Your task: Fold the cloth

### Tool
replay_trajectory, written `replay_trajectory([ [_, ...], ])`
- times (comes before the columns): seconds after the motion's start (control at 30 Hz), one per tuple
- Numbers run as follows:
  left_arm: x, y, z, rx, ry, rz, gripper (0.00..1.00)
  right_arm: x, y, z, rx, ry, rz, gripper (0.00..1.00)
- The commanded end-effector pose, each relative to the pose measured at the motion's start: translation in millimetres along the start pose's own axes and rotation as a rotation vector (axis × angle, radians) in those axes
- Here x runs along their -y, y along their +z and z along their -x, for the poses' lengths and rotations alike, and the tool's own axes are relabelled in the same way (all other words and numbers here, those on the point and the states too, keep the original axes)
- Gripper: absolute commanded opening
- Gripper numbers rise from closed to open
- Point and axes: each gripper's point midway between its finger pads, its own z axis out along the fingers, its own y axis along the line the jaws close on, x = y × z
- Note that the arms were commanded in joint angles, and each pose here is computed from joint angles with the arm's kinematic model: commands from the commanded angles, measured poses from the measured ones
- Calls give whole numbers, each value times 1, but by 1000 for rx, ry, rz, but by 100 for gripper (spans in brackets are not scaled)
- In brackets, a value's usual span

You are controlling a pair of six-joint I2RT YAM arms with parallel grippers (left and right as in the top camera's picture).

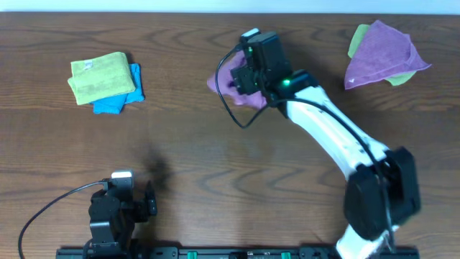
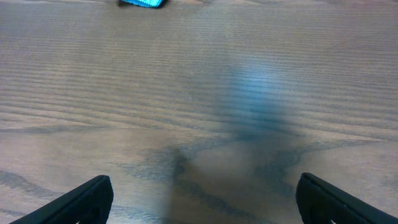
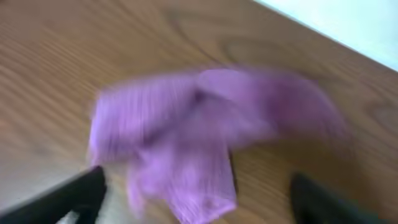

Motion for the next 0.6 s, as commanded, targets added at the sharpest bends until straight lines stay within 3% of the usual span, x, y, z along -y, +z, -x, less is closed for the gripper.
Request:
replay_trajectory([
  [0.0, 0, 5, -16, -50, 7, 3, 95, 33, -2, 2, -8, -41, -187, 99],
  [0.13, 0, 5, -16, -50, 7, 3, 96, 51, -9, -1, -27, -39, -271, 99],
  [0.33, 0, 5, -16, -50, 7, 3, 95, 58, -5, -13, -70, -6, -216, 99],
  [0.47, 0, 5, -16, -50, 7, 3, 95, 70, 8, -4, -12, 137, -112, 99],
  [0.57, 0, 5, -16, -50, 7, 3, 95, 89, 19, 9, 65, 295, -21, 93],
])
